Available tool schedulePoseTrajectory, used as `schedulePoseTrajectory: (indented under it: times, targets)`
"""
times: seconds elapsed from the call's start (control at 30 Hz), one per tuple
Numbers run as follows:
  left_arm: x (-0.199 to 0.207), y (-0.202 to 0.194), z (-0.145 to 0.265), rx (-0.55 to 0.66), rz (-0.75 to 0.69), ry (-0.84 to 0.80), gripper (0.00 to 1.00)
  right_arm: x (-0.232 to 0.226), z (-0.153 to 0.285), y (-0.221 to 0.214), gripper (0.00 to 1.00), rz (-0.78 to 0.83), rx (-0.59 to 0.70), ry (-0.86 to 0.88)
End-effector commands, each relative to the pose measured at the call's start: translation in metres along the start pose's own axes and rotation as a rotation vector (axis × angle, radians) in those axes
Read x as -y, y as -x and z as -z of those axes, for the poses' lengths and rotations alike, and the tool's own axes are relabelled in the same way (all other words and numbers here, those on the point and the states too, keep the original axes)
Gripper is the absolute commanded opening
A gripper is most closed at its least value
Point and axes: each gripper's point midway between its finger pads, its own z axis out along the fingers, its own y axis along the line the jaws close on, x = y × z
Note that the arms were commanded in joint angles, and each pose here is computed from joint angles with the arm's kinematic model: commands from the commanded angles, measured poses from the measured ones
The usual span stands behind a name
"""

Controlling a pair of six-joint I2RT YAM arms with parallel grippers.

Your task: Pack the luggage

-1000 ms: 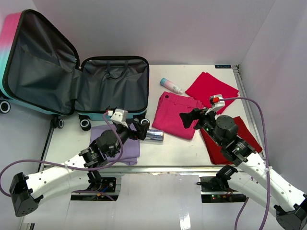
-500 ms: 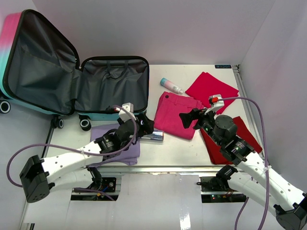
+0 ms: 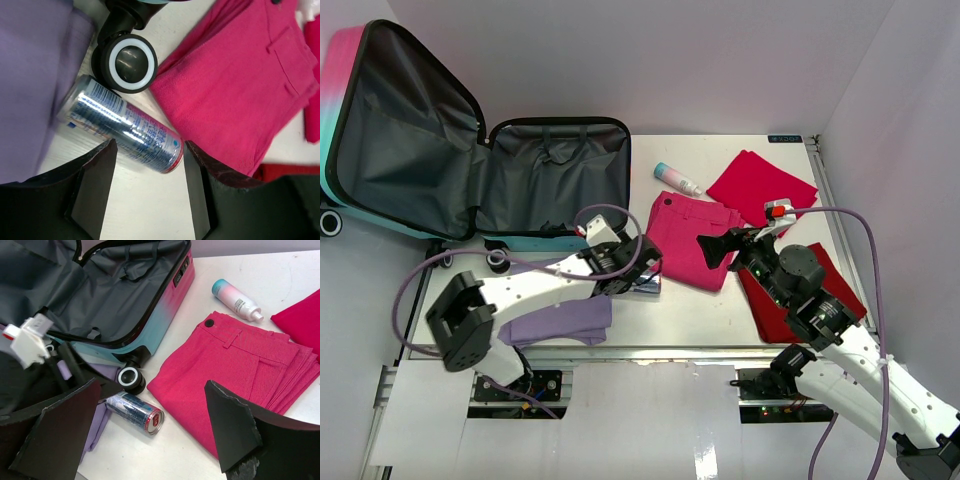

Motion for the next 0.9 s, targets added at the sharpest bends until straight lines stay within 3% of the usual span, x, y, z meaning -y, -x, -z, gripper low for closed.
schedulePoseTrajectory:
  times: [0.0,0.17,0.33,0.87]
  targets:
    - [-0.014,-0.002,-0.004,0.025,0.095,0.198,0.67,-0.005,0.004,0.016,0.92,0.005,0.056,0.022]
    - [-0.006,-0.016,-0.02,0.015,0.092,0.228,0.79,-0.007,0.005,0.015,0.92,0.011,0.052,0.036]
    - [-0.025,-0.028,-0.03,0.022,0.116,0.333,0.85,-0.01,0.006,0.017,0.93,0.017,0.054,0.051]
    - [-0.061,-0.065,-0.038,-0.014,0.148,0.426,0.81,-0.013,0.007,0.015,0.93,0.029,0.048,0.073]
